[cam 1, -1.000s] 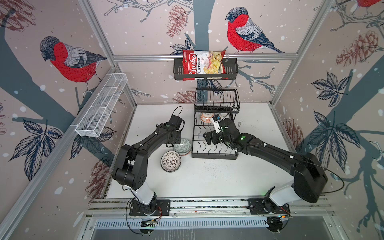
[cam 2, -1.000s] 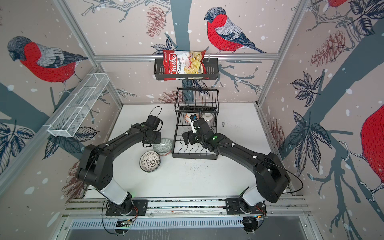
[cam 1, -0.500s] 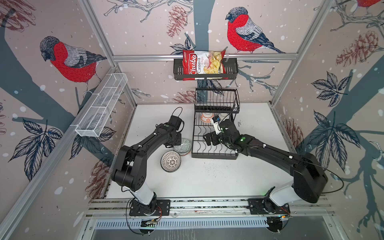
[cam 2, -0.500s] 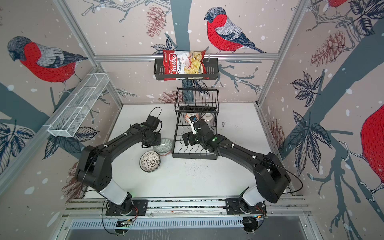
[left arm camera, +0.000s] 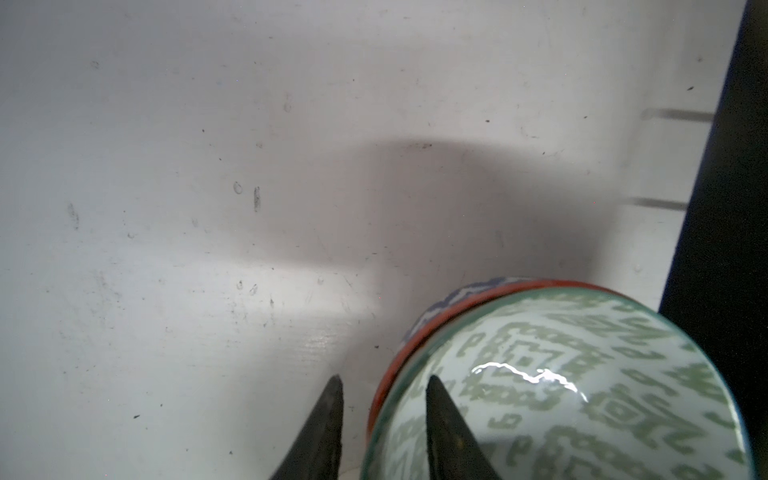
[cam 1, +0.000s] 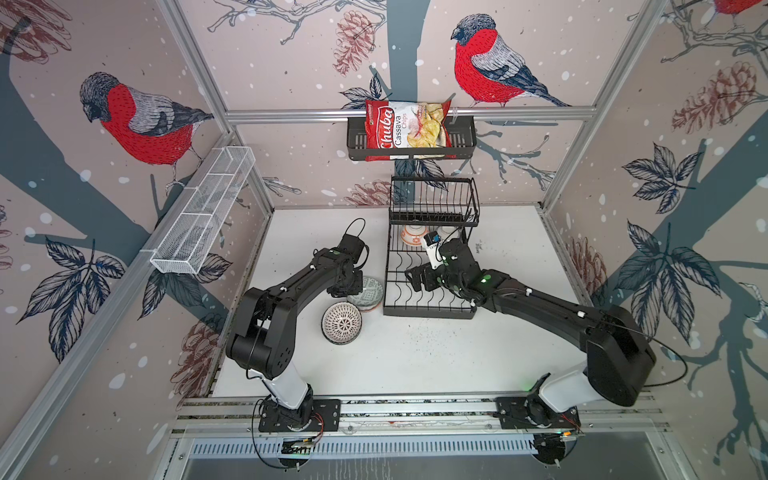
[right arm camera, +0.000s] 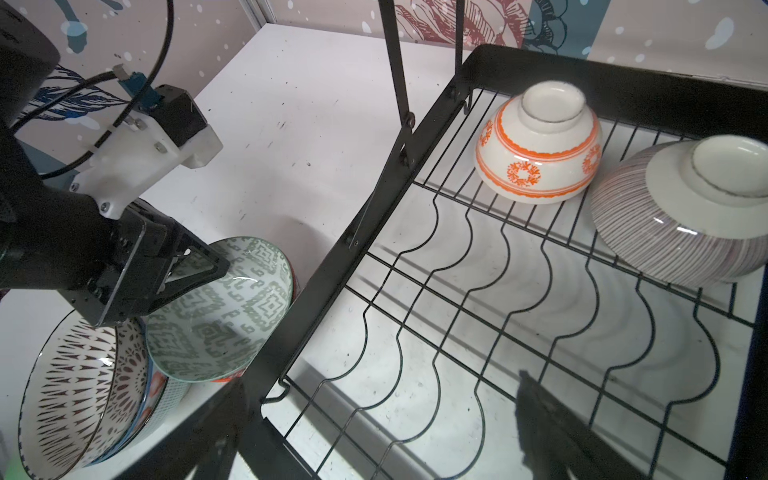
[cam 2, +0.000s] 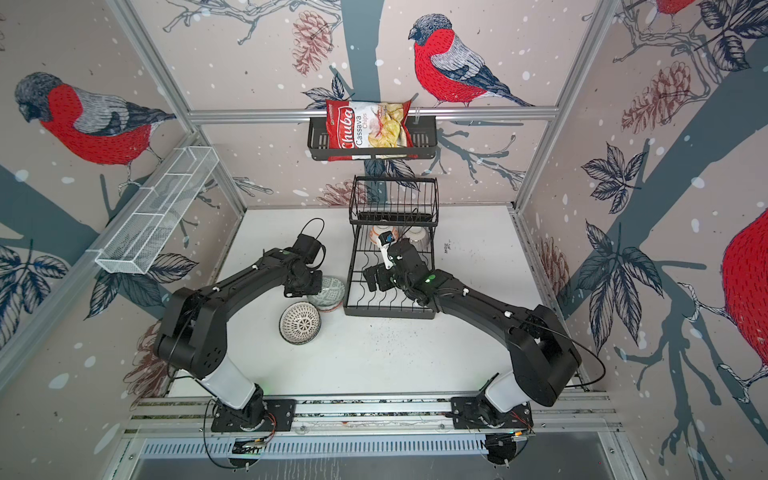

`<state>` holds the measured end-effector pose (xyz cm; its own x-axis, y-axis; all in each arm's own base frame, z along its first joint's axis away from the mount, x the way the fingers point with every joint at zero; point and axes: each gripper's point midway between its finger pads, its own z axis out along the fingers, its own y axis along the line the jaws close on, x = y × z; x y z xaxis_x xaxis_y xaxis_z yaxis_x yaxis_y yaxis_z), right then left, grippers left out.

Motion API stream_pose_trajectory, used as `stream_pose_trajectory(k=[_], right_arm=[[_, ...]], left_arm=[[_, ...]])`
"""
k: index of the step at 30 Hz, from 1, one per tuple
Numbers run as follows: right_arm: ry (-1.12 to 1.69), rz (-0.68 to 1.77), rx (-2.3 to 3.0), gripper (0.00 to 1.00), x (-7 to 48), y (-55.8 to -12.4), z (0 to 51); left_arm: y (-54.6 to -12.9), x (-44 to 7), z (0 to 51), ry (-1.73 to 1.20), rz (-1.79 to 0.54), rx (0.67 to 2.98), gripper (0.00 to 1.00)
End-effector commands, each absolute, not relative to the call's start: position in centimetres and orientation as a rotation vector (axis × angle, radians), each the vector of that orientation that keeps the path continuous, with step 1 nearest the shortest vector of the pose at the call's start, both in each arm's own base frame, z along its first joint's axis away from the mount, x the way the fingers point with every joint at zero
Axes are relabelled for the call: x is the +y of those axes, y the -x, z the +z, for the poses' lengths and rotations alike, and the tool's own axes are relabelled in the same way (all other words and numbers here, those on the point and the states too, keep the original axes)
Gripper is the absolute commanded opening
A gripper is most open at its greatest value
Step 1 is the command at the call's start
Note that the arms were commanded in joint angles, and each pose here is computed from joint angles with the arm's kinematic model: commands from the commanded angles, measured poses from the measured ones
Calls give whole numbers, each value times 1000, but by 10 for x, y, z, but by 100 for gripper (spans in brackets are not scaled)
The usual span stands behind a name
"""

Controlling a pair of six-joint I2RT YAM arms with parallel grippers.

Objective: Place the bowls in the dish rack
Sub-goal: 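Close the left gripper on the rim of the green-patterned bowl, then lift the green-patterned bowl toward the rack with the left gripper while the right gripper approaches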

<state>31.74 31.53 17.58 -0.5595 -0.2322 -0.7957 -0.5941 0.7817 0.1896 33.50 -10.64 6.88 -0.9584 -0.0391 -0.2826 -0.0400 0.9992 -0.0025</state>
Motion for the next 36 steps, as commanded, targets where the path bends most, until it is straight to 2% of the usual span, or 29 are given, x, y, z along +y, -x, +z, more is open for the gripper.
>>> stream_pose_trajectory(k=[1,7,18,36], right_arm=[[614,587,2115,100,319,-320,185],[613,592,2120,100,320,-321,184],[615,595,2123,100,321,-322,183],[634,617,2134,99,329,-324,181]], left_arm=[[-335,-104,72,65,12,2849,31],[-339,-106,79,54,-6,2828,14],[-345,-112,90,34,-47,2797,1],[-356,-130,128,-15,-200,2680,0]])
